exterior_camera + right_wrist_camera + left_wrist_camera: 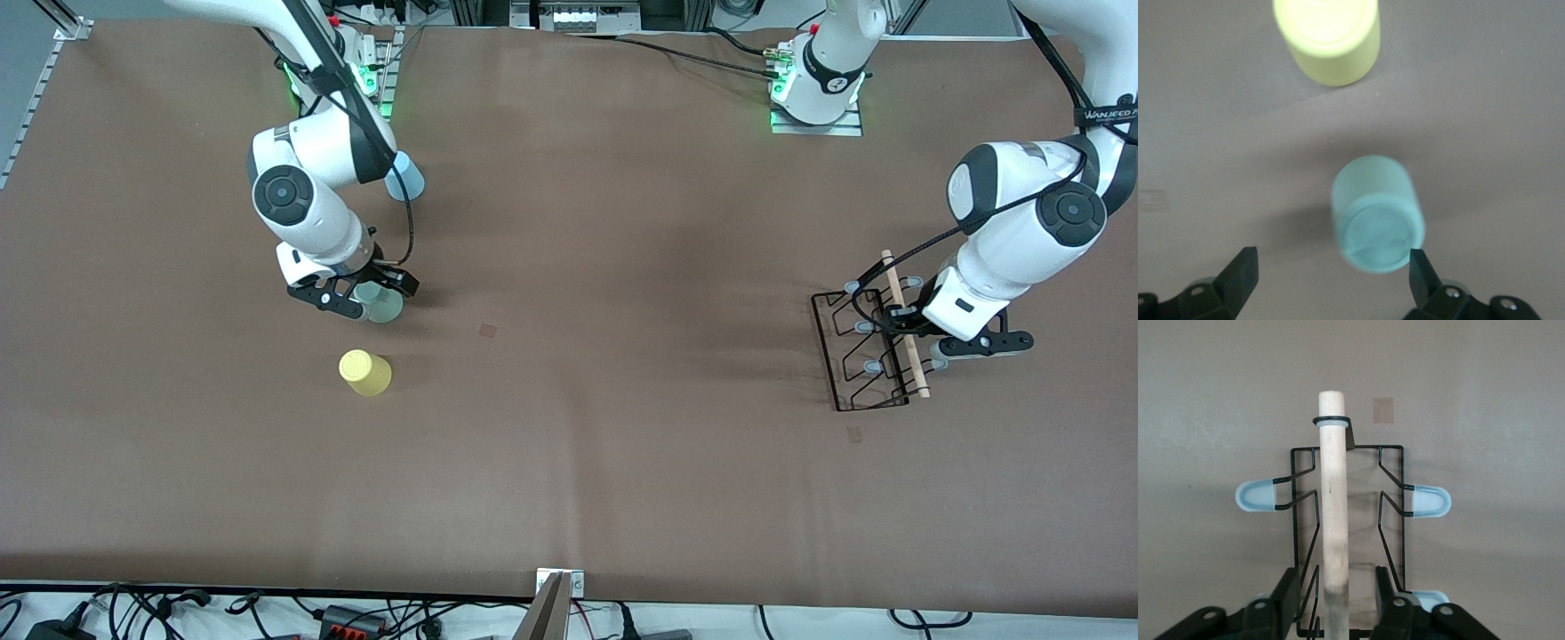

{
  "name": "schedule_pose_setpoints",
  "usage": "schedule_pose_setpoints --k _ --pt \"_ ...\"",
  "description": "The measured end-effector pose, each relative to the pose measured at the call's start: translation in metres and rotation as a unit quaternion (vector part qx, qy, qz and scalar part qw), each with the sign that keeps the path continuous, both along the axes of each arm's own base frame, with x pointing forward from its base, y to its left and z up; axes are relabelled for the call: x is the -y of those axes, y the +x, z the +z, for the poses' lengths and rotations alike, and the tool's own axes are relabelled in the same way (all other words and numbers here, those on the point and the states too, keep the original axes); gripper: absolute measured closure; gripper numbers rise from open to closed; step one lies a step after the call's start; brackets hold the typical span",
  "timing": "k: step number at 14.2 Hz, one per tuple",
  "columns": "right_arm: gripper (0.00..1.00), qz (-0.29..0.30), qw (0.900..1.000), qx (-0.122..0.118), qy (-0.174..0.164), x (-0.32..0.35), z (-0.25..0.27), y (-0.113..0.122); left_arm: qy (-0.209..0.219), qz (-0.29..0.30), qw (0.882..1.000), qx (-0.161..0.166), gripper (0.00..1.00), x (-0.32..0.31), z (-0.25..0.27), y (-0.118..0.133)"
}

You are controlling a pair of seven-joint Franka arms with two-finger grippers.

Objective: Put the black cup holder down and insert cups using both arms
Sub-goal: 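Lift the rack with the left gripper and set it down mid-table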

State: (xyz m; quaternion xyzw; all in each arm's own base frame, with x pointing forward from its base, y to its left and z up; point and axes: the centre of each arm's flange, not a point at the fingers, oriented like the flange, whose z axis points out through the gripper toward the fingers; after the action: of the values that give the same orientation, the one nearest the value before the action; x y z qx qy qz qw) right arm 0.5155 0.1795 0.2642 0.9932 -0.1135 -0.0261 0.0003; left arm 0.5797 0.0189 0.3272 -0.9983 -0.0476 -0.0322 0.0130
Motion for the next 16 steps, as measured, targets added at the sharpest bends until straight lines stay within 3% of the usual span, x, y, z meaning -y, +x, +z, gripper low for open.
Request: schedule_pose_setpoints --k 3,7,10,13,16 --pt "0.00 0.064 0.998 0.003 0.004 0.029 0.002 0.006 0.001 -0.010 1.000 0.001 0.85 0.000 0.000 0.000" --pt "0.00 0.079 0.997 0.016 0.008 0.025 -0.010 -0.004 0.001 -0.016 1.000 0.004 0.84 0.000 0.003 0.002" --pt "0.00 0.092 0.996 0.009 0.008 0.021 -0.023 -0.009 0.000 -0.033 0.999 0.003 0.84 0.016 0.028 0.013" --pt "0.00 0.106 0.994 0.004 0.008 0.022 -0.029 -0.012 -0.005 -0.067 0.998 -0.003 0.84 0.068 0.067 0.023" --pt "0.00 0.108 0.994 0.006 0.008 0.022 -0.029 -0.012 -0.022 -0.081 0.996 0.006 0.84 0.146 0.083 0.017"
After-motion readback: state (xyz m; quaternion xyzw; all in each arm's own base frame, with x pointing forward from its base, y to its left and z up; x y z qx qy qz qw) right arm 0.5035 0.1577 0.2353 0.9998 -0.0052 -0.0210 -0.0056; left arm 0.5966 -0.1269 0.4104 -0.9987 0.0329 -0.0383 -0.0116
